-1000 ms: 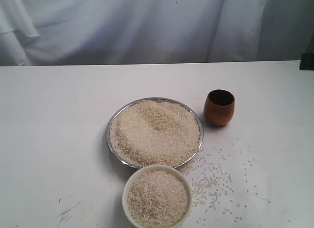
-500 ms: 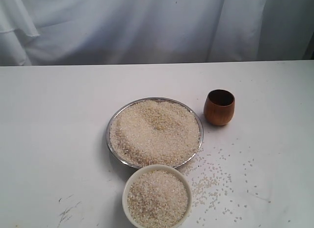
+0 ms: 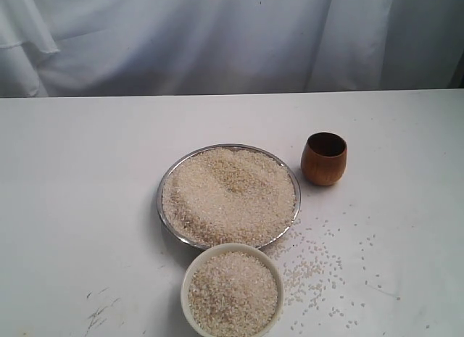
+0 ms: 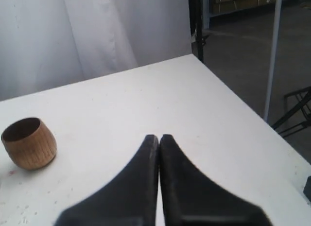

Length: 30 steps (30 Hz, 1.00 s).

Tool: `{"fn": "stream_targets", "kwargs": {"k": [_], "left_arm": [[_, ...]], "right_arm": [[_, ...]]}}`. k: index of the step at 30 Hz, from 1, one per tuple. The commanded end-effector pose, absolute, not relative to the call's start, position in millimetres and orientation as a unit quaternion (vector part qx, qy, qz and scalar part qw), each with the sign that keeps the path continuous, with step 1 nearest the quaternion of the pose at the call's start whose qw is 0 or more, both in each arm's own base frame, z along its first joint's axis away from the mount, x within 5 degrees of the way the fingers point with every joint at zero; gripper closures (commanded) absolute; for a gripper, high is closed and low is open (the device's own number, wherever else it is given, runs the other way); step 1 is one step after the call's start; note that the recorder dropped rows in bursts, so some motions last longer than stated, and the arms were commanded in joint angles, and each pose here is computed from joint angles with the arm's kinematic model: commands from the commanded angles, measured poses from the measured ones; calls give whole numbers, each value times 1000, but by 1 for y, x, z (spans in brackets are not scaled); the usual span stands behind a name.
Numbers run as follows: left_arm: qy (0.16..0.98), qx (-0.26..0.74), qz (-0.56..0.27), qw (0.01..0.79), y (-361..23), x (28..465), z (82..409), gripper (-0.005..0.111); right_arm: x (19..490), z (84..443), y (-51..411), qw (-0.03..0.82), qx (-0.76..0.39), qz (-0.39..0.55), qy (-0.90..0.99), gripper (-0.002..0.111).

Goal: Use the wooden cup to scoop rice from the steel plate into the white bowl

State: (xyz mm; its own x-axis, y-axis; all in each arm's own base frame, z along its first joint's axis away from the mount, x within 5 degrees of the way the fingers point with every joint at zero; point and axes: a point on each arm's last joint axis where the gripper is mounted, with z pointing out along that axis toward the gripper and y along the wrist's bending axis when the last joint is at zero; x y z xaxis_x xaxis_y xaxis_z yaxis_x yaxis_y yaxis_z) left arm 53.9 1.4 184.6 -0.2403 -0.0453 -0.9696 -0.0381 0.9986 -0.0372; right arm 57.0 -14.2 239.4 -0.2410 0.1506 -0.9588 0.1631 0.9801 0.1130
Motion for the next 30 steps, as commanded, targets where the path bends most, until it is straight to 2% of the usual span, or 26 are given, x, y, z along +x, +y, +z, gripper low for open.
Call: {"fn": "stream_targets", "kwargs": {"k": [1, 13, 21, 30], "left_arm": [[784, -27, -2, 621, 2, 54, 184, 107], [784, -27, -2, 621, 2, 54, 184, 107], [784, -27, -2, 621, 2, 54, 184, 107], [784, -27, -2, 621, 2, 54, 184, 107]], "right_arm": [[55, 220, -10, 601, 81, 9, 795, 108], [51, 203, -3, 617, 8, -19, 787, 108], [53, 181, -2, 607, 12, -10, 794, 108], [53, 182, -2, 612, 11, -9, 791, 108]]}}
